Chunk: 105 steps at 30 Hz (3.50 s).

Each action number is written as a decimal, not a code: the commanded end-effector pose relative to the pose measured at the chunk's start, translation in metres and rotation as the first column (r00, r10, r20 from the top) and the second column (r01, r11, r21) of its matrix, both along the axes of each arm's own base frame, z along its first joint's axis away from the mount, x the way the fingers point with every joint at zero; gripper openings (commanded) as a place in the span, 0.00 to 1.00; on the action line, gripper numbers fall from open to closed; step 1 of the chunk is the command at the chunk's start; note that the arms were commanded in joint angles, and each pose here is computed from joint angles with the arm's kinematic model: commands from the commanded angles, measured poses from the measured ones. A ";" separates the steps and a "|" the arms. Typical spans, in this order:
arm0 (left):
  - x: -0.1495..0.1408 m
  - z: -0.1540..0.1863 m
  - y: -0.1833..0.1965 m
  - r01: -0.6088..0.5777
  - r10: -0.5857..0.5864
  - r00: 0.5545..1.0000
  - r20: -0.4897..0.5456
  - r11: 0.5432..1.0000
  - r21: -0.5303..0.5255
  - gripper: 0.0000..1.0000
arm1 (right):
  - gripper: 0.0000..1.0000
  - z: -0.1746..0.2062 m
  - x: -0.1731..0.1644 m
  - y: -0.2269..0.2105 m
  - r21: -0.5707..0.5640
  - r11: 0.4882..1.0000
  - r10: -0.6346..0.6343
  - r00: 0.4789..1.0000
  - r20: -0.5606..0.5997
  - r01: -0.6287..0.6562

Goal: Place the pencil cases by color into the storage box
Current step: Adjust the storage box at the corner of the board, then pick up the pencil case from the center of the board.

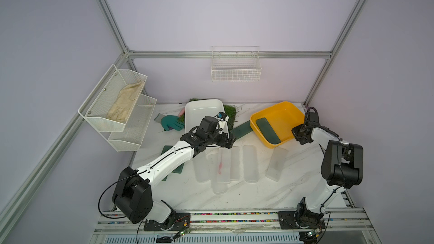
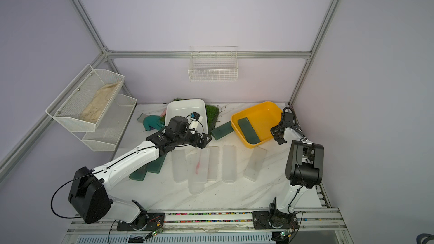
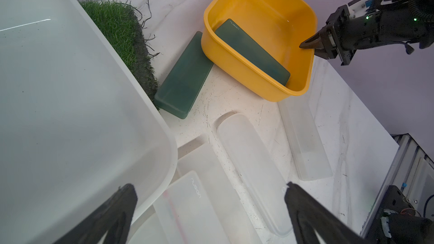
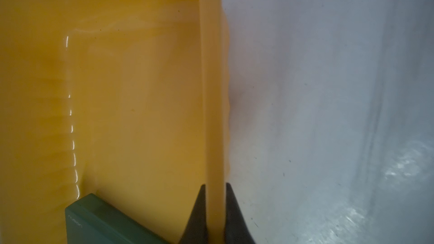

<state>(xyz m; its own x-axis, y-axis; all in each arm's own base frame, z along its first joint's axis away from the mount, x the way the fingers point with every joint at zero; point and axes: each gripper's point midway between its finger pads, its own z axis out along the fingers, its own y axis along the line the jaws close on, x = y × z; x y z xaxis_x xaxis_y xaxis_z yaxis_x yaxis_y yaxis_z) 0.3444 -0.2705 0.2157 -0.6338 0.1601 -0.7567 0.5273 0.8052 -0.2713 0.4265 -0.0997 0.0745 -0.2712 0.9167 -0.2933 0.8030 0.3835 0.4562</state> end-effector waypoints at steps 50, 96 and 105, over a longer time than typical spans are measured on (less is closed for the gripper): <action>0.044 0.041 -0.010 0.068 -0.078 0.991 0.109 0.993 0.094 1.00 | 0.84 0.114 0.018 0.032 -0.186 0.976 -0.061 0.965 0.255 0.111; 0.031 0.054 0.015 0.246 -0.273 0.943 0.192 0.957 0.154 1.00 | 0.97 -0.022 0.078 0.326 -0.090 0.953 0.284 0.956 -0.076 -0.290; 0.029 0.060 0.014 0.259 -0.284 0.937 0.205 0.956 0.140 1.00 | 0.97 -0.041 0.082 0.325 -0.102 0.955 0.265 0.956 -0.125 -0.278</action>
<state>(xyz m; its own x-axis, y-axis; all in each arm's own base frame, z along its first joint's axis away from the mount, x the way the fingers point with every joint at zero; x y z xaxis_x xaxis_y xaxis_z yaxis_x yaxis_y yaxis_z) 0.3721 -0.2526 0.2572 -0.4306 0.4067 -0.8057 0.7434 0.6660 -0.0611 0.5150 0.2340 0.0441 -0.5630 0.7444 -0.3592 0.6577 0.6667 0.3508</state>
